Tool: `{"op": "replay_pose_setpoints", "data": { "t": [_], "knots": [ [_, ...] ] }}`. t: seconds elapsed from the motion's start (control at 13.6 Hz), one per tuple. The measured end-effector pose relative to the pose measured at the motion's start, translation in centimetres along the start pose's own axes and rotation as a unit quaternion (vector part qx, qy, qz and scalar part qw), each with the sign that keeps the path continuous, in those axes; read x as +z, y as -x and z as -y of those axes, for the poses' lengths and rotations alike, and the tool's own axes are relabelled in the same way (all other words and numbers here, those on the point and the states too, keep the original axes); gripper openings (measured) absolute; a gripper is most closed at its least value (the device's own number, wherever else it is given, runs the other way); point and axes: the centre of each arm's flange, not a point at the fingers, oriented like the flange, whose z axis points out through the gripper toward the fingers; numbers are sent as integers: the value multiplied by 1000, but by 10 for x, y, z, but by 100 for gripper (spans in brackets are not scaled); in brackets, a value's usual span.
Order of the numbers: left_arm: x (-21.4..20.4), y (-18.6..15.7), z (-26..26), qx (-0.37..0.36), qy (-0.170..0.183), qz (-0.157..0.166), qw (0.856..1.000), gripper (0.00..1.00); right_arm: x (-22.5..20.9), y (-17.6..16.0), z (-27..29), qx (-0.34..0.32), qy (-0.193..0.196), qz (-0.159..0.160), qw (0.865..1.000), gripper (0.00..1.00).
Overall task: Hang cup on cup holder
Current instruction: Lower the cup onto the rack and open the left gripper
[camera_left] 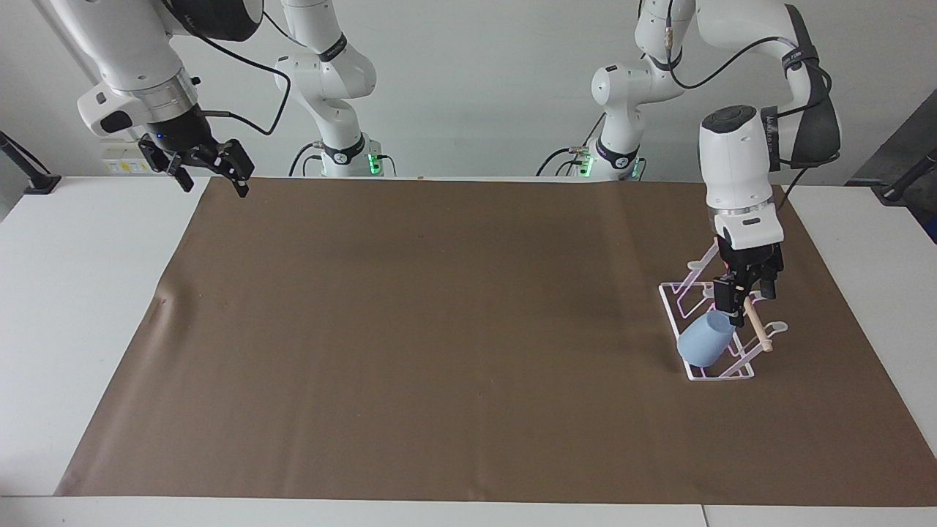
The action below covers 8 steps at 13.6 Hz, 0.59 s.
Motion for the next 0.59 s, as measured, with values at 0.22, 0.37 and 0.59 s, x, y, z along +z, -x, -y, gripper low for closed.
{"op": "replay_pose_setpoints", "data": {
  "t": [0.22, 0.37, 0.59],
  "knots": [
    [-34, -8, -23, -3, 4, 41, 999, 100, 0, 0, 1, 0, 0, 0, 1000, 100],
    [-64, -23, -31, 26, 11, 82, 996, 100, 1, 0, 3, -2, 0, 1, 1000, 100],
    [-100, -48, -23, 104, 35, 148, 983, 100, 2, -1, 12, -11, 3, 0, 1000, 100]
  ]
}}
